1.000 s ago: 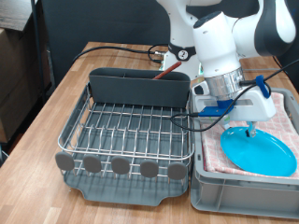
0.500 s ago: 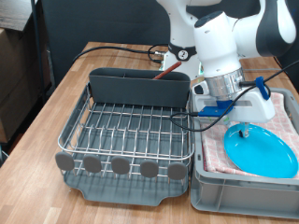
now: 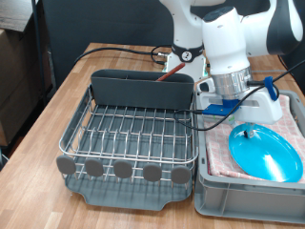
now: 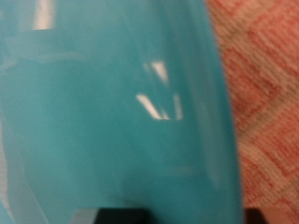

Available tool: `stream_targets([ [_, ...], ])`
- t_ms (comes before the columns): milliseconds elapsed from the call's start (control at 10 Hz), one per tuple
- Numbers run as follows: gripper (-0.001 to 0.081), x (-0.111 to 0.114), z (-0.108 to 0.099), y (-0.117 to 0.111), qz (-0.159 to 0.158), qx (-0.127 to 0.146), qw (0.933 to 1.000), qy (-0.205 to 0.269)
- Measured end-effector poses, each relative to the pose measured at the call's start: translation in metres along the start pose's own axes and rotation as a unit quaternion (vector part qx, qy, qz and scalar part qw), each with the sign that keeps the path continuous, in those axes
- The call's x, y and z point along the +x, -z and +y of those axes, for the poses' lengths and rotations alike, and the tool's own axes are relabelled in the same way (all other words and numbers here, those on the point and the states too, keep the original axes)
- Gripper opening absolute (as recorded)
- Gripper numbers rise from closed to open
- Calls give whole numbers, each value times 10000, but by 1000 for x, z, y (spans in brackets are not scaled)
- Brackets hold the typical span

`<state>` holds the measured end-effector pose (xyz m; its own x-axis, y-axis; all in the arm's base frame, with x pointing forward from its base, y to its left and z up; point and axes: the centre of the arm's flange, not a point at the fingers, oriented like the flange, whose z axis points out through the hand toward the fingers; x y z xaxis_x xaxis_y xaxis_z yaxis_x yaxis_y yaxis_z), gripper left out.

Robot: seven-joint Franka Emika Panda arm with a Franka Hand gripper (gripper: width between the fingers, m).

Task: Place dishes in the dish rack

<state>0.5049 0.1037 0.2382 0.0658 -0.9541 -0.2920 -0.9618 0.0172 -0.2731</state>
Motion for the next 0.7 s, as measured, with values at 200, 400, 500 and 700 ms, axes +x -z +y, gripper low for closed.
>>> stream_targets([
  [200,124,-3,-5,16,77,32,10000,-21],
  [400,104,-2,-8,27,94,54,9999,7],
  [500,92,-1,-10,31,118,33,9999,26],
  [700,85,0,-12,43,240,-29,9997,37],
])
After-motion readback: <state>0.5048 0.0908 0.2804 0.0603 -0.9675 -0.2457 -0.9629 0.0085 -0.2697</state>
